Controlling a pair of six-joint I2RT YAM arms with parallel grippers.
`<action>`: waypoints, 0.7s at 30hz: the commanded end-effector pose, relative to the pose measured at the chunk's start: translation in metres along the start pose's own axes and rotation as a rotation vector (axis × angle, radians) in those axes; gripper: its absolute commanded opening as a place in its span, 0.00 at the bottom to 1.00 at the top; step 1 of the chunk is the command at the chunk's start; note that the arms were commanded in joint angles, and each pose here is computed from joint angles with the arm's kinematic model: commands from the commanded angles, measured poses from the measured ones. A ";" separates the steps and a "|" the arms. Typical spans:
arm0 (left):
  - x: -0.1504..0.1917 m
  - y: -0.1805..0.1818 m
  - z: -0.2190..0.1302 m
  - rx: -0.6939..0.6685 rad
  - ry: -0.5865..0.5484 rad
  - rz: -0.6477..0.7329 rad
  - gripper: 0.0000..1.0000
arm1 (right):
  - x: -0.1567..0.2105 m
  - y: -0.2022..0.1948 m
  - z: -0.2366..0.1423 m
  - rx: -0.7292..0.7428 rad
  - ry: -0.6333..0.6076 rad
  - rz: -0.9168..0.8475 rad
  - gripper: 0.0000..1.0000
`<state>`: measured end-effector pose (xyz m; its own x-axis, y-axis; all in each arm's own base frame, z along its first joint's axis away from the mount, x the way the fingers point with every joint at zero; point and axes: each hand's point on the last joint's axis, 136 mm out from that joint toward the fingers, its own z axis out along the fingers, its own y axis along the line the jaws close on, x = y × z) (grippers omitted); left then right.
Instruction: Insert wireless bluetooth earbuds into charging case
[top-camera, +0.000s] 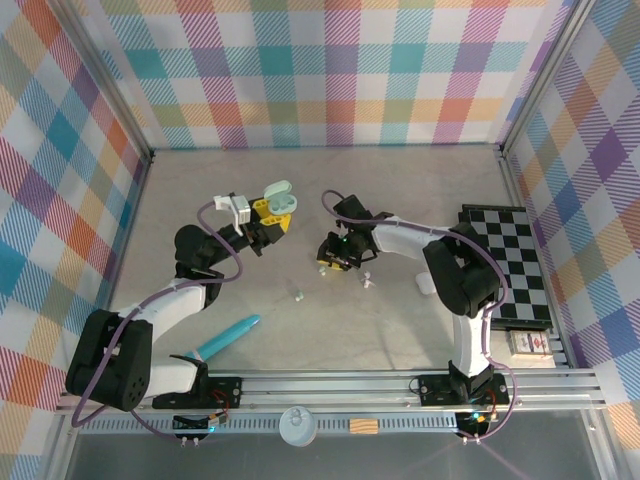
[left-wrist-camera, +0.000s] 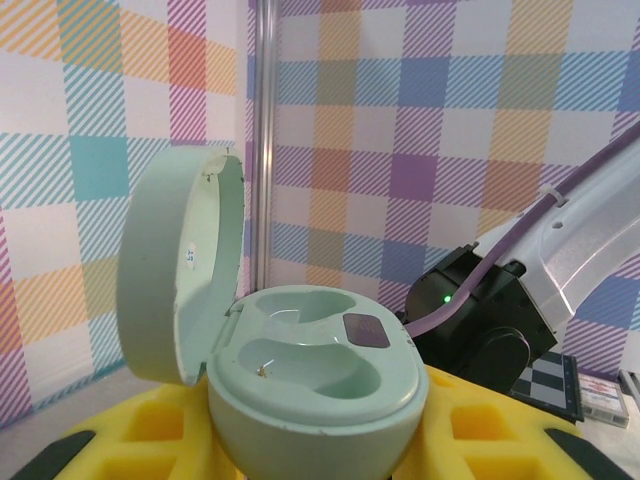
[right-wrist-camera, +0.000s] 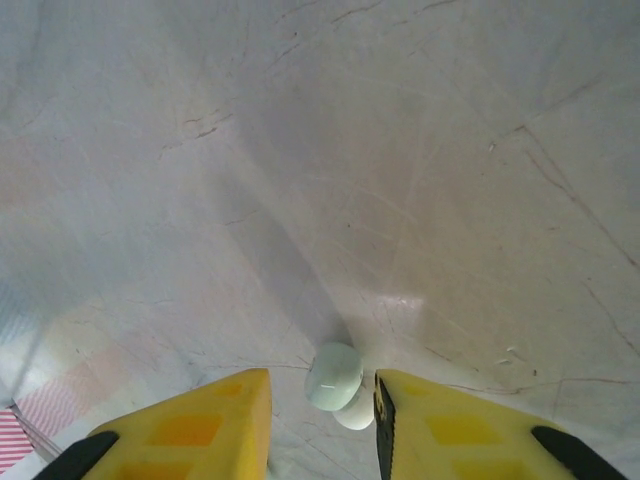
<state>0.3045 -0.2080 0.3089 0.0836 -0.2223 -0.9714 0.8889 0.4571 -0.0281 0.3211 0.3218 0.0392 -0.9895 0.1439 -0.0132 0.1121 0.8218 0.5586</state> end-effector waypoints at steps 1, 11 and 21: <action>-0.017 -0.005 -0.002 0.027 -0.051 0.053 0.32 | 0.005 -0.005 0.006 0.041 0.035 0.010 0.32; -0.019 -0.007 -0.004 0.031 -0.053 0.057 0.32 | 0.007 0.002 0.015 0.024 0.067 0.016 0.30; -0.020 -0.008 -0.005 0.030 -0.051 0.057 0.32 | 0.010 0.004 0.020 0.014 0.088 0.017 0.24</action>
<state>0.3028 -0.2074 0.3119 0.0882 -0.2281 -0.9696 0.8907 0.4538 -0.0257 0.3163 0.3284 0.0236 -0.9903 0.1311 0.0470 0.1357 0.8327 0.5368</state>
